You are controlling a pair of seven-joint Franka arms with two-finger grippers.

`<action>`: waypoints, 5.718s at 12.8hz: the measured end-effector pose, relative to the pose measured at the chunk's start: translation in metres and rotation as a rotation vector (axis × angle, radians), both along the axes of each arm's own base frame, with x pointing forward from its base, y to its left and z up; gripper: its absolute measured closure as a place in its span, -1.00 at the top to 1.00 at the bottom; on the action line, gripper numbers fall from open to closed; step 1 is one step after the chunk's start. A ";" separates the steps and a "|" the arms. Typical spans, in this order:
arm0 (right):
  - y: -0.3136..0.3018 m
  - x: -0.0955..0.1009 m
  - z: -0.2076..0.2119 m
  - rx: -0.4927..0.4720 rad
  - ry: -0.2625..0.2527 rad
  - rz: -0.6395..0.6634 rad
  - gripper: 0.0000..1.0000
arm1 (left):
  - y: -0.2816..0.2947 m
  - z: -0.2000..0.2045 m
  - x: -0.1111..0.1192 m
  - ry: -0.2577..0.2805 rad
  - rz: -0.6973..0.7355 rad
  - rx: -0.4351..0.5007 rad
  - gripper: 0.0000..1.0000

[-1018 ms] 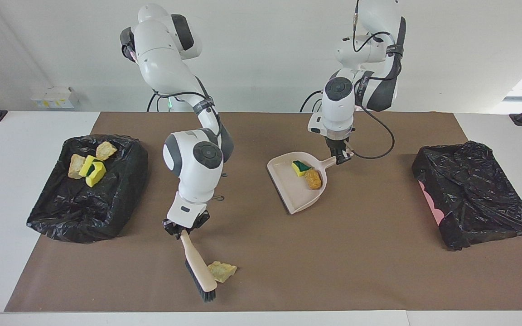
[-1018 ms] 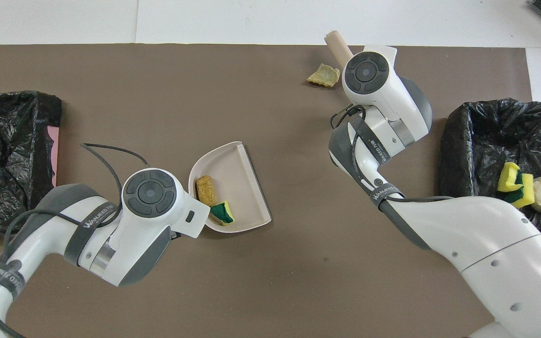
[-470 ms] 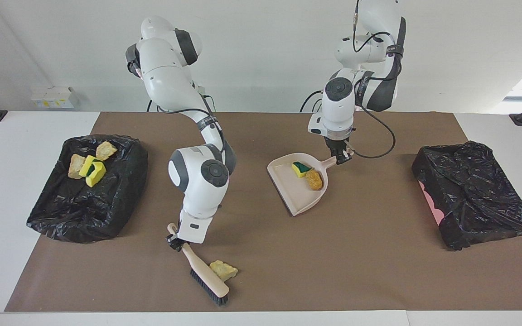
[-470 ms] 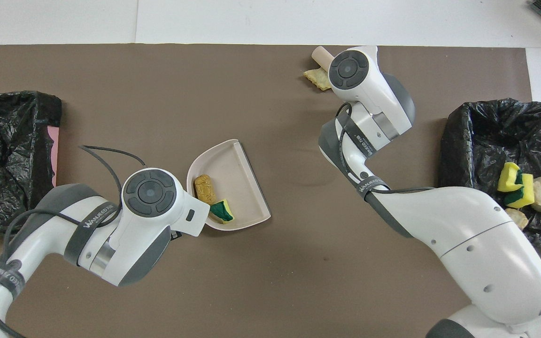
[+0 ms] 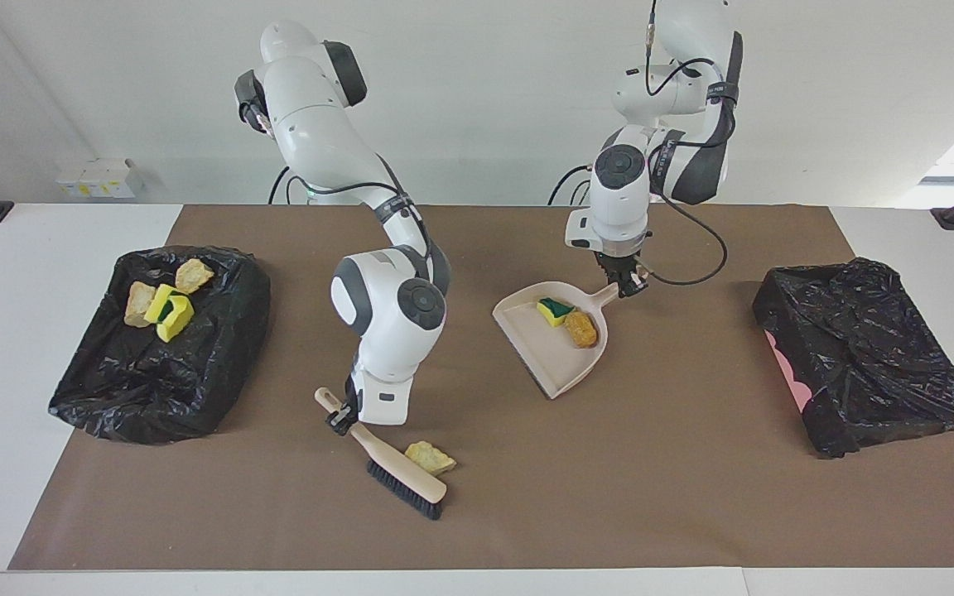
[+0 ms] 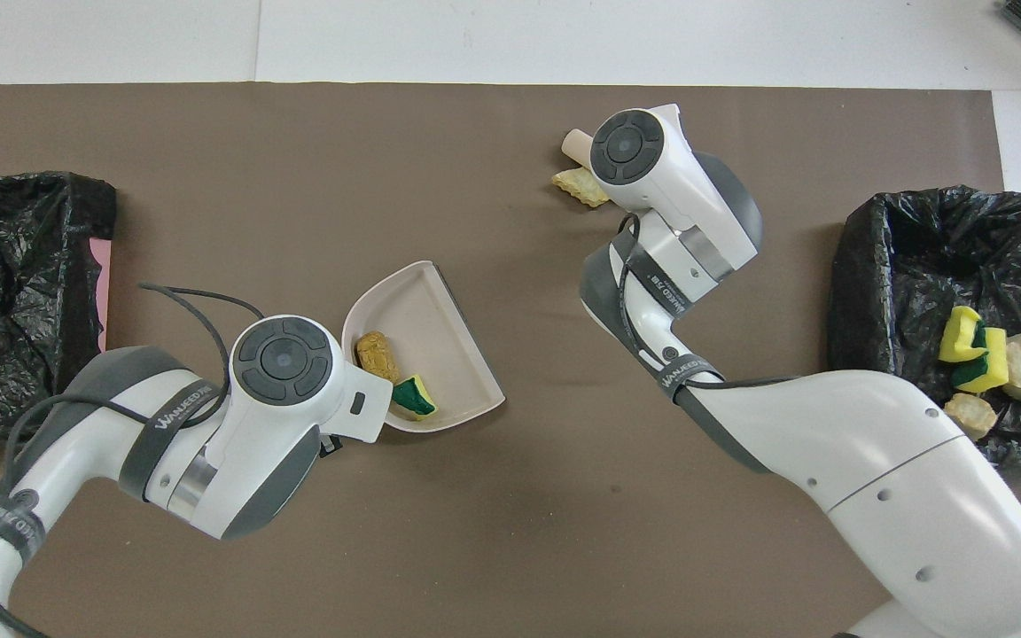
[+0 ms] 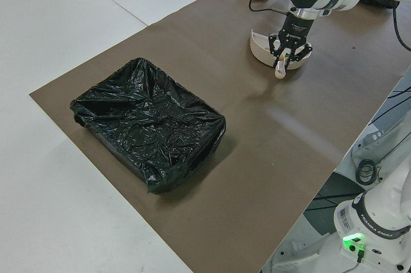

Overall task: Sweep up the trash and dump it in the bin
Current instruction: 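Sweep the far crust into the dustpan with the right gripper, then carry the loaded dustpan with the left gripper over the near bin, then tip the dustpan into the bin while the right gripper sets down the brush, then lift the emptied dustpan out of the bin with the left gripper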

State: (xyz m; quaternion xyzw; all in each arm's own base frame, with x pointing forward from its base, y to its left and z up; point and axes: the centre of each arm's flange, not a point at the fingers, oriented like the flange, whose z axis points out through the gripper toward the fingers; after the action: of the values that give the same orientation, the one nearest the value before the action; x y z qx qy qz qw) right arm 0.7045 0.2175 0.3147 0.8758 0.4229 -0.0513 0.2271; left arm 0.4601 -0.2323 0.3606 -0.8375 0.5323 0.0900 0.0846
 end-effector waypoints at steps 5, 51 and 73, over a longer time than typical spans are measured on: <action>0.081 -0.067 0.011 0.017 0.090 -0.070 -0.49 | 0.002 0.000 0.001 0.004 0.008 0.001 -0.37; 0.123 -0.223 0.130 0.362 0.071 -0.990 1.00 | 0.536 0.185 0.092 0.006 -0.414 0.480 -0.37; -0.201 -0.150 0.271 0.459 -0.027 -0.773 1.00 | 0.383 0.207 0.117 -0.041 -0.187 0.349 -0.37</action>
State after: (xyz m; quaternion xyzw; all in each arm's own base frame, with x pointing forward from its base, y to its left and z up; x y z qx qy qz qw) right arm 0.5549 0.0160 0.5857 0.9977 0.0622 -0.0258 -0.0031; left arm 0.5767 0.1504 0.5677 -0.7587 0.5821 0.1557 0.2475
